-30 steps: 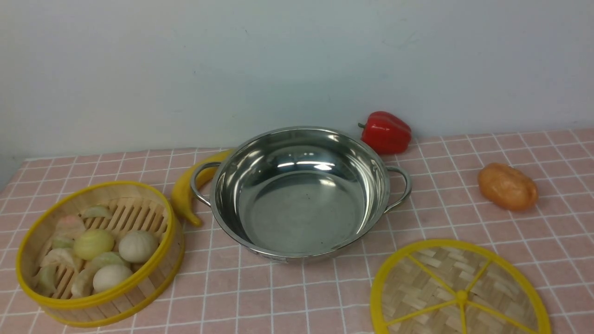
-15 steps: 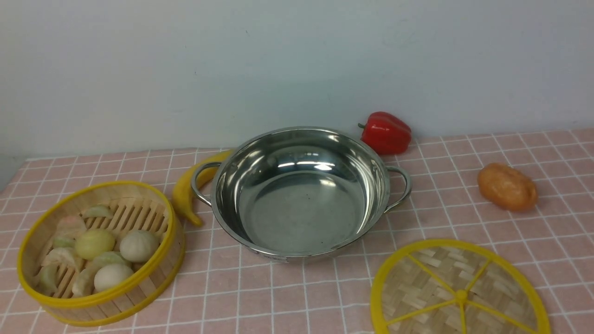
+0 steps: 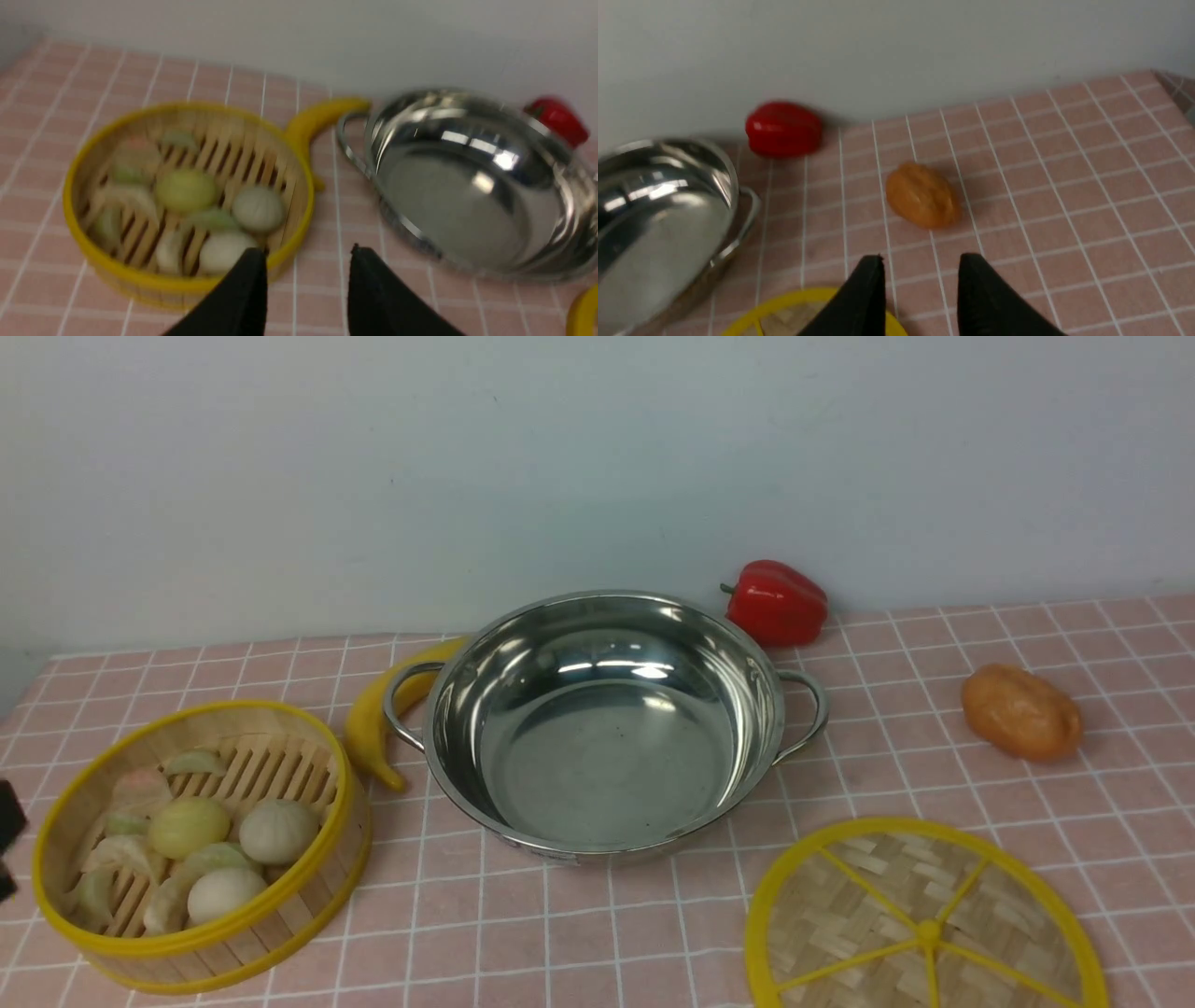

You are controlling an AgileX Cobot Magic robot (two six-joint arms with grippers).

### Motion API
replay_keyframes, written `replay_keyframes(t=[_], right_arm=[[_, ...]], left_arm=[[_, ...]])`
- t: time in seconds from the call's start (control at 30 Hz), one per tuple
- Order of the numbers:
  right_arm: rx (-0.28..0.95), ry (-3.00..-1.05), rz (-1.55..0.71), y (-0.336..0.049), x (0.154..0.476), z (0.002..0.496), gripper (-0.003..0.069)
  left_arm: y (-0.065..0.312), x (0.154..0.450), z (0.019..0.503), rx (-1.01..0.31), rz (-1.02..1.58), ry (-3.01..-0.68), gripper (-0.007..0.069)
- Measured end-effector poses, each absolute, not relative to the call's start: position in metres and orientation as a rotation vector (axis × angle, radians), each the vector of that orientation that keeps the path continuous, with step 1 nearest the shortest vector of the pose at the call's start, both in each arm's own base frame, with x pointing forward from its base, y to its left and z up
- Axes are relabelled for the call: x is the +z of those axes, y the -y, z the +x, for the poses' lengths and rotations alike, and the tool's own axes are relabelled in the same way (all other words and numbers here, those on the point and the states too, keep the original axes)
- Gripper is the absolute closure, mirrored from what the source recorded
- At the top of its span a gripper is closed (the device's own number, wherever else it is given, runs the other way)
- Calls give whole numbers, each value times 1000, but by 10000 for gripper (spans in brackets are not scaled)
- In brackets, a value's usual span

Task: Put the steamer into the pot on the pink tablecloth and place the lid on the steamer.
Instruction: 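Grasp the rim of the steamer basket holding the buns with the left gripper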

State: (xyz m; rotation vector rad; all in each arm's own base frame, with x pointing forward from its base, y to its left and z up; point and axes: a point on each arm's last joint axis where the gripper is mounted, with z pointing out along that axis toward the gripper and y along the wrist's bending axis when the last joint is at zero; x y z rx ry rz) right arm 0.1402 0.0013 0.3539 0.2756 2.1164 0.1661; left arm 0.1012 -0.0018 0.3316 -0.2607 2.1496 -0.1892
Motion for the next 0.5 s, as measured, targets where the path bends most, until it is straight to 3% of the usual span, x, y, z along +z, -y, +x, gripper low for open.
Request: replay_keyframes(t=[0.17, 0.37, 0.5], right_arm=[[203, -2289, 199, -8, 339, 144, 419], [286, -2377, 115, -16, 333, 144, 419], [350, -2379, 89, -21, 333, 143, 419]], left_arm=[[-8, 302, 140, -81, -336, -2428, 382], [-35, 289, 189, 42, -499, -2549, 382], [-75, 290, 222, 112, -650, -2563, 382]])
